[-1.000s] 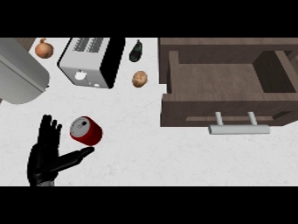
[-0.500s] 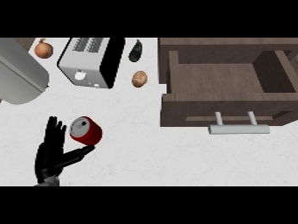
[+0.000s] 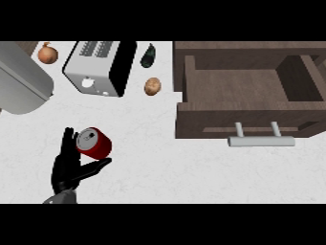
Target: Pick up the can, place it into the drawer and close the drawer
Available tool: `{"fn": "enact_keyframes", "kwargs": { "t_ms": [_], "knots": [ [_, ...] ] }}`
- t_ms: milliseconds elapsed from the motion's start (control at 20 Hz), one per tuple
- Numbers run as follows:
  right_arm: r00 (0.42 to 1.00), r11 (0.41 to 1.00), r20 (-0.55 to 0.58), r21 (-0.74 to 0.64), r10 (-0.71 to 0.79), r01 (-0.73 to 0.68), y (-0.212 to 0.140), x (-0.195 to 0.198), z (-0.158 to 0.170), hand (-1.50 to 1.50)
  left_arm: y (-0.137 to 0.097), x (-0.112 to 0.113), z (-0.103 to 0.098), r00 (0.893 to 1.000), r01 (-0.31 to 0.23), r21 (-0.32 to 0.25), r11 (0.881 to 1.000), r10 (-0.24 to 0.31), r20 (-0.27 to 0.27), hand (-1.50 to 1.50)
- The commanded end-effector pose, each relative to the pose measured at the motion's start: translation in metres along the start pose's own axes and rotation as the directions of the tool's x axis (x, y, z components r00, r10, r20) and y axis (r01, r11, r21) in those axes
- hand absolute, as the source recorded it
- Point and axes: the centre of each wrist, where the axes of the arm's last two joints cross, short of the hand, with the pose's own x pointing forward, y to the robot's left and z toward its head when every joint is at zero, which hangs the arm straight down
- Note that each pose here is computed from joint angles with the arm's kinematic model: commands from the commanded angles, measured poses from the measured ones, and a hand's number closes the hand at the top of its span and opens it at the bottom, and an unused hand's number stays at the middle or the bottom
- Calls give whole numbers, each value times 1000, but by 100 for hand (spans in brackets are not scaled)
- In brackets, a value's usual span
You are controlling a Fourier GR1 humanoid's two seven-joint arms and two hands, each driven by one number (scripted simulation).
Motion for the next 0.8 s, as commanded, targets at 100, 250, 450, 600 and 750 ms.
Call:
{"fn": "enact_keyframes", "kwargs": {
  "t_ms": [100, 250, 450, 600, 750],
  "knots": [
    [1000, 1000, -20, 9, -5, 6, -8, -16, 12, -150, -9, 5, -13, 996, -84, -8, 996, 84, -4, -150],
    [1000, 1000, 5, 11, 2, -2, 20, 3, 3, -150, -27, 15, -25, 994, -105, -58, 993, 105, -4, 150],
    [1000, 1000, -2, 15, -23, 23, -13, -13, 3, -150, -41, 3, -21, 991, -136, -144, 980, 132, -37, 150],
    [999, 999, -24, -3, -32, 32, -1, 1, 17, -150, -37, 40, -34, 986, -148, -185, 971, 160, 48, 150],
    [1000, 1000, 1, 6, -23, 23, 6, -2, 8, -150, -65, 48, -47, 986, -134, -231, 964, 152, 62, 150]
  ]
}}
